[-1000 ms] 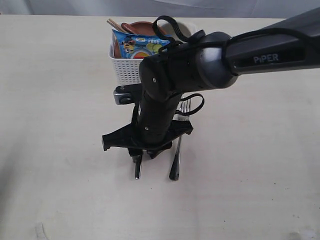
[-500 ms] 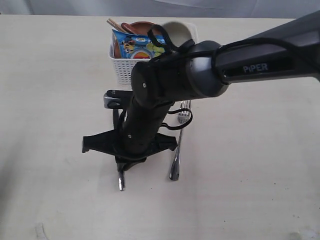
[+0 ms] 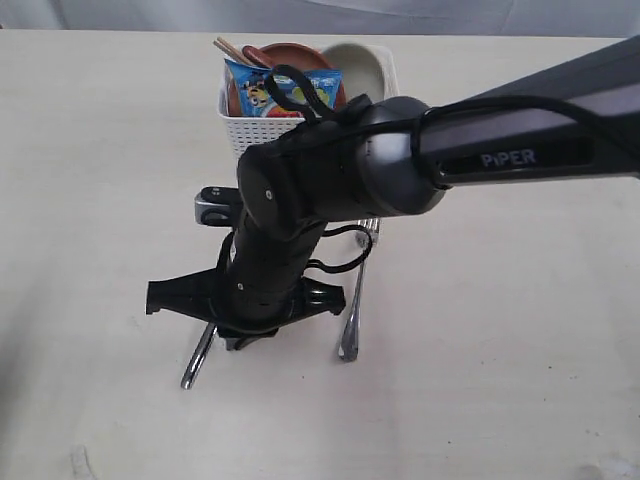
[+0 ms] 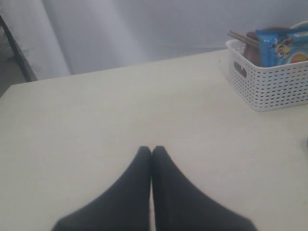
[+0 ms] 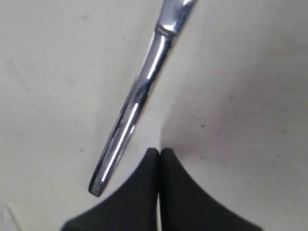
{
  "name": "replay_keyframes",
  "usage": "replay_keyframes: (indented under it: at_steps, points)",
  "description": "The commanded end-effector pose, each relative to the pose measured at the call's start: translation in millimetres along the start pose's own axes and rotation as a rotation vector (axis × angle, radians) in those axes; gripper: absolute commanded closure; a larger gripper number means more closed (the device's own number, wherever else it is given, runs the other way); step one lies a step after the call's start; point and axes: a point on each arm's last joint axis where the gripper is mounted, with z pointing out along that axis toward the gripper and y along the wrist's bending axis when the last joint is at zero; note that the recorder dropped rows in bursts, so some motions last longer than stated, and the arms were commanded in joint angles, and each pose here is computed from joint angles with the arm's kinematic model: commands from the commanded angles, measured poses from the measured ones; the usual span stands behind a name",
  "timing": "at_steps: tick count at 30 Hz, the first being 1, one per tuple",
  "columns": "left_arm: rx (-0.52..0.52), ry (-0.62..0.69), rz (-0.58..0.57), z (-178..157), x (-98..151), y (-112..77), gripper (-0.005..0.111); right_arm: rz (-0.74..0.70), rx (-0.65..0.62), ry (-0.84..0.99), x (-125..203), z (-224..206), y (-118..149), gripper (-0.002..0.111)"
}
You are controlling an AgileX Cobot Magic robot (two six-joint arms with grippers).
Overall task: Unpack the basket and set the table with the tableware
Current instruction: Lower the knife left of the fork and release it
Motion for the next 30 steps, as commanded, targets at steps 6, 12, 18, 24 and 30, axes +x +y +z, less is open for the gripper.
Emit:
replay_keyframes:
  at_steps: [6,12,18,24,30]
  points:
    - [0.004,-0.010,-0.007,0,0,-0.3,0.107,0.011,-0.059,-0.105,-14,-33,-2,0.057]
    - [0.004,-0.010,-0.007,0,0,-0.3,0.107,0.022,-0.049,-0.067,-16,-10,-3,0.068]
    - [0.004,-0.010,-0.007,0,0,-0.3,0.107,-0.017,-0.026,-0.004,-25,2,7,0.068]
    - [0.004,-0.010,-0.007,0,0,-0.3,0.107,-0.025,-0.005,0.034,-26,14,10,0.069]
    - [0.004,-0.010,-0.007,0,0,-0.3,0.107,-0.049,0.009,0.049,-24,16,9,0.070]
